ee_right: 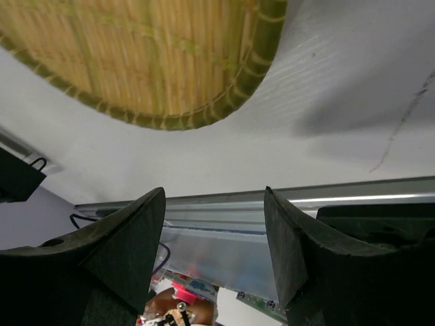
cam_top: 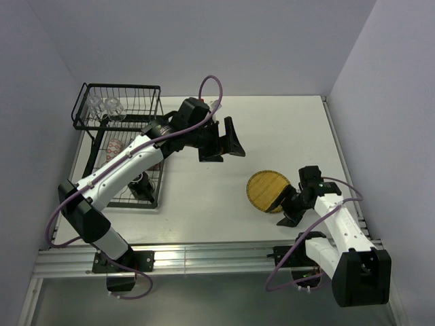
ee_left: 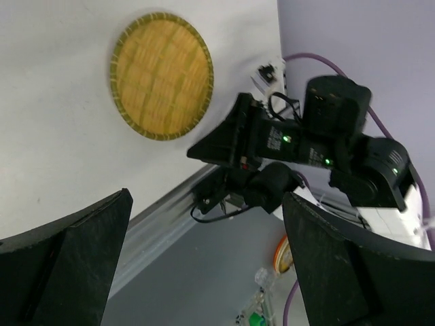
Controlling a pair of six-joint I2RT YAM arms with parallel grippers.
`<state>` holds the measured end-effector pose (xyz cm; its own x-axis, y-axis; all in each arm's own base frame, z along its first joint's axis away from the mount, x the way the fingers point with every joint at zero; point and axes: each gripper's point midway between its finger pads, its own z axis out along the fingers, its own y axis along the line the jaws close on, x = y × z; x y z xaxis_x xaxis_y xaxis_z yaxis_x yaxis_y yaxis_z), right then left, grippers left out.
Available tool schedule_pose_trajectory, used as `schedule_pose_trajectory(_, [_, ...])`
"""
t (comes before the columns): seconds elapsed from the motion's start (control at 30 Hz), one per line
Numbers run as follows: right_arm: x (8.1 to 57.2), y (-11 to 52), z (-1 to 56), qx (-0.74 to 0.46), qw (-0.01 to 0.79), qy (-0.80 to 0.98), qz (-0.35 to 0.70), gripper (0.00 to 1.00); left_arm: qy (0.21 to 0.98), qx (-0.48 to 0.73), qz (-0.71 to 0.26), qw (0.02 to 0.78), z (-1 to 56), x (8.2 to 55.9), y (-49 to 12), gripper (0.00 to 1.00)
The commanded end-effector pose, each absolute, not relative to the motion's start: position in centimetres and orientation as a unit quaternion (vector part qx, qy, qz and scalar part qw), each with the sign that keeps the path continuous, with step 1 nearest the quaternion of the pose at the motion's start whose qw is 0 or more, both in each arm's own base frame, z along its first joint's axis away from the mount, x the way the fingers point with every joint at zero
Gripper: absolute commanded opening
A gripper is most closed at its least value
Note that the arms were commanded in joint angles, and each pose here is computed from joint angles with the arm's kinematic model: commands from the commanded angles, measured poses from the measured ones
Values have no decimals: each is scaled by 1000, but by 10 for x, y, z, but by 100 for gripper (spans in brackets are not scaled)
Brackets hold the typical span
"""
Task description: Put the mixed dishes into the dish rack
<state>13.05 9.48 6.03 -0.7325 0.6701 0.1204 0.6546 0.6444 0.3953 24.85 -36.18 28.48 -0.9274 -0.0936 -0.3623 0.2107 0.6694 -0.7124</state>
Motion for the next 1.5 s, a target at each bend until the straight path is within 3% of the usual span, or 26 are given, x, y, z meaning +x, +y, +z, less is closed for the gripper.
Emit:
schedule_pose_trajectory(0.0, [149,91,50,374,54,900,215,67,863,76,-461,194,311,241,-376,99])
schedule_pose_trajectory(0.37, [179,84,17,404,90,887,207,66,862,123,-462,169,308,228,-382,99])
schedule_pose_trajectory(0.5, [180,80,4,419,86,884,190,61,870,131,-446,160,296,225,-378,99])
schedule_pose_trajectory(0.57, [181,78,-1,421,88,883,186,50,874,139,-441,153,291,225,-378,99])
schedule_pose_trajectory(0.6, [180,78,-3,423,89,883,184,30,874,142,-440,150,289,224,-379,99])
schedule_pose_trajectory(0.7, [181,75,-4,427,94,881,178,0,876,152,-437,139,284,225,-382,99])
schedule_pose_trajectory(1.1, [200,76,40,378,137,893,201,0,901,173,-372,138,245,238,-374,99])
schedule_pose_trajectory(1.27, [192,89,37,329,102,911,227,1,910,179,-363,95,213,225,-370,99])
schedule_pose_trajectory(1.33, [186,101,40,307,84,911,260,19,916,184,-350,68,194,218,-364,99])
schedule_pose_trajectory(1.37, [182,104,39,300,77,912,270,44,921,184,-339,54,186,213,-360,99])
schedule_pose_trajectory(1.47, [167,115,40,273,54,912,303,59,932,183,-314,18,158,199,-345,99])
